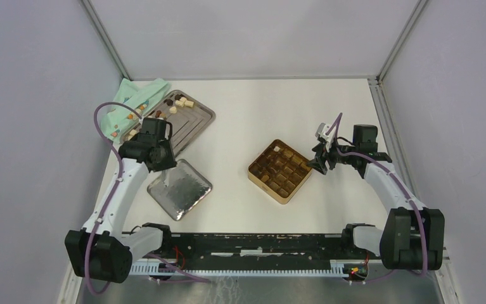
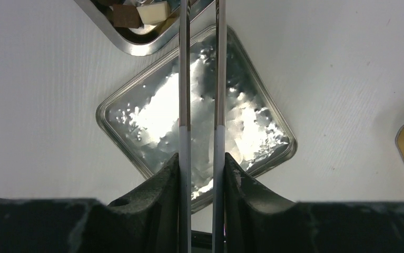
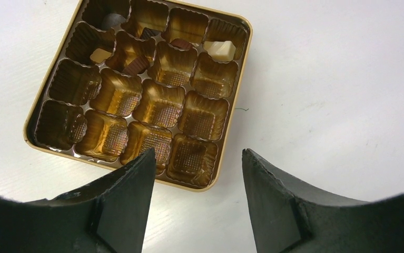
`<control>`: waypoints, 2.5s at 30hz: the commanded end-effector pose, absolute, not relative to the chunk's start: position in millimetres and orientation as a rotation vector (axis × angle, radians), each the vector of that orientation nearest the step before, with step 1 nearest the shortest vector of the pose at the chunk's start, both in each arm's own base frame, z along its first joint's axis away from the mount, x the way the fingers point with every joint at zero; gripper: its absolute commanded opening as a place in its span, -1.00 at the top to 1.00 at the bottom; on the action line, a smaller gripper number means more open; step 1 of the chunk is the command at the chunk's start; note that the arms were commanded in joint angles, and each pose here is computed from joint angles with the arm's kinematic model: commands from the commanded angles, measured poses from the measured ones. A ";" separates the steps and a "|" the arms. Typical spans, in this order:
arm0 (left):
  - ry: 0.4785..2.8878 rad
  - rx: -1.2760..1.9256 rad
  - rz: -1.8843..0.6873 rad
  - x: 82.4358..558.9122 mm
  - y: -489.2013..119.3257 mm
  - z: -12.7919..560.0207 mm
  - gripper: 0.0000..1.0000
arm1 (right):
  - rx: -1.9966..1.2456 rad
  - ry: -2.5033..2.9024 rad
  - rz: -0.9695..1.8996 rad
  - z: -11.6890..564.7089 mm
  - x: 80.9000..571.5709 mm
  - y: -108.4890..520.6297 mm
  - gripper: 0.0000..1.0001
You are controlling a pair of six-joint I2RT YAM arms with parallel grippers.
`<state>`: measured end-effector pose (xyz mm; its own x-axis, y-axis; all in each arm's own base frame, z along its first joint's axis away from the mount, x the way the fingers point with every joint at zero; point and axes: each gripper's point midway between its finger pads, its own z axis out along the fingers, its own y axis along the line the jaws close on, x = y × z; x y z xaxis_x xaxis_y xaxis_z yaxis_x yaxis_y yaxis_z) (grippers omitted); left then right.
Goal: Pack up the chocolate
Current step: Pick up the fake chocolate from the plate.
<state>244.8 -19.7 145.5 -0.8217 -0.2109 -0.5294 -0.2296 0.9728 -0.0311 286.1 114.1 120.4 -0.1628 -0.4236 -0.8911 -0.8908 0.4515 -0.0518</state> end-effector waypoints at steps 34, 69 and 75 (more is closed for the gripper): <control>2.651 -0.512 0.200 237.7 9.0 131.7 0.10 | -1.165 1.680 0.648 139.7 281.4 124.7 -0.34; 2.674 -0.476 0.157 244.3 2.6 126.5 0.76 | -1.176 1.676 0.649 140.1 279.7 124.7 -0.35; 2.627 -0.468 0.102 242.0 -1.6 139.4 0.96 | -1.176 1.680 0.646 139.2 279.9 124.2 -0.35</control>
